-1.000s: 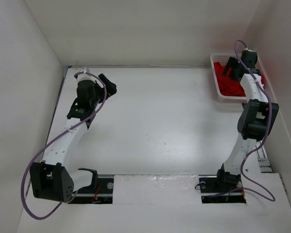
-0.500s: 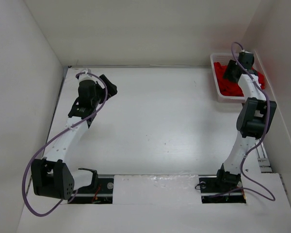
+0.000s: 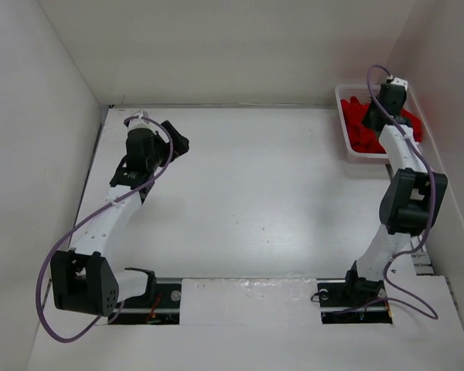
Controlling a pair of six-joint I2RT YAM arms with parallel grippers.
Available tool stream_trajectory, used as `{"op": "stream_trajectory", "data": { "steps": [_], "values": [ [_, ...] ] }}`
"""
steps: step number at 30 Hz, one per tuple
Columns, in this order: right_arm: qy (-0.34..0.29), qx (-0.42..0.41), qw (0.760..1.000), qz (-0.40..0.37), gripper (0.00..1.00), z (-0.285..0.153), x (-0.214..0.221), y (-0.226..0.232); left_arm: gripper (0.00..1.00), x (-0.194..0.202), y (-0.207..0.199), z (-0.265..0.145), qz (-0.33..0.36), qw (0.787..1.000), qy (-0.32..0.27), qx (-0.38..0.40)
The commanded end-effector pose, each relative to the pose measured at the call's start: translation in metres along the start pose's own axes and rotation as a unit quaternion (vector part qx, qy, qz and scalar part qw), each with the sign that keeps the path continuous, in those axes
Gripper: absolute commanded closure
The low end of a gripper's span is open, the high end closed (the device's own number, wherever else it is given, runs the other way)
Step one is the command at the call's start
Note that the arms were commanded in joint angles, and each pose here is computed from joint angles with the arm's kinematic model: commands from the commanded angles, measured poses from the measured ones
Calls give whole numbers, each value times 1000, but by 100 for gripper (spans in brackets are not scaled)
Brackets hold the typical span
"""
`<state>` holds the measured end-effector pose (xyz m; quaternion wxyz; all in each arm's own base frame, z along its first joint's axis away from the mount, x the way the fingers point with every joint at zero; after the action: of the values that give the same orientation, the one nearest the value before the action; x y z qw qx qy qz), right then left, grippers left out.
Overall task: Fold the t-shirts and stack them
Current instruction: Grab crumpled tshirt from bin with the right arm, then move the tshirt to the center of the board
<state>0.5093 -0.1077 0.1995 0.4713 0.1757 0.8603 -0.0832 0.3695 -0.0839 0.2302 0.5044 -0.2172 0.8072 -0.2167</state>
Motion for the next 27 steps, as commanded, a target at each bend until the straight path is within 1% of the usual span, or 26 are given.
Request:
{"op": "stream_trajectory", "data": {
  "steps": [1,2,3,4,5,7,12,13,14,15,16,17,18,19,22,23,24,25,27],
  "values": [
    [-161,27,985,50,100,-75,-91,-3,0,-1,-8,1,2,1000,0,23],
    [-168,23,984,55,100,-85,-90,1,0,0,-9,1,2,1000,3,27],
    [-196,15,978,66,100,-110,-105,4,0,0,-9,1,2,1000,3,27],
    [-214,12,974,71,100,-124,-114,3,0,1,-10,0,2,1000,6,31],
    [-220,3,973,75,100,-135,-115,11,0,3,-12,0,2,999,12,37],
    [-255,-12,963,89,100,-171,-130,14,0,5,-15,0,7,999,15,50],
    [-315,-48,942,105,100,-238,-154,30,0,7,-19,-1,8,998,24,63],
    [-332,-58,935,111,100,-258,-165,31,0,4,-22,-2,8,998,20,66],
    [-336,-62,934,107,100,-266,-169,33,0,5,-23,-3,8,997,23,71],
    [-350,-75,927,107,100,-288,-180,37,0,2,-25,-5,8,997,19,74],
    [-360,-89,922,108,100,-299,-187,42,0,0,-27,-5,9,997,15,77],
    [-363,-96,922,93,100,-307,-189,45,0,-2,-29,-9,9,997,10,81],
    [-370,-104,918,95,100,-318,-195,48,0,0,-27,-8,9,997,10,81],
    [-383,-128,911,81,100,-342,-203,57,0,-3,-29,-11,9,996,5,85],
    [-390,-174,902,60,100,-366,-211,80,0,-10,-36,-19,10,995,-6,100],
    [-404,-200,891,60,100,-392,-220,89,0,-13,-40,-22,11,994,-12,110],
    [-389,-214,895,44,100,-391,-215,102,0,-13,-40,-22,11,994,-12,110],
    [-389,-227,892,44,100,-400,-216,108,0,-14,-43,-26,12,993,-14,117],
    [-402,-261,877,39,100,-426,-220,123,0,-17,-45,-30,12,992,-18,121]
  ]
}}
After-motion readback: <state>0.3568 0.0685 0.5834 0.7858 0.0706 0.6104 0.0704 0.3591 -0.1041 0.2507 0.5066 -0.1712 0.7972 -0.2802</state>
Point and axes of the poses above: each gripper's point midway between its finger pads, its own z axis out along the fingers, its own y axis along the line the jaws close on, x = y × z, the point moved 2 cm from there along -z, back along the fingers, and after that the axes turned 3 degrees about -z, right-handed, at the moved point
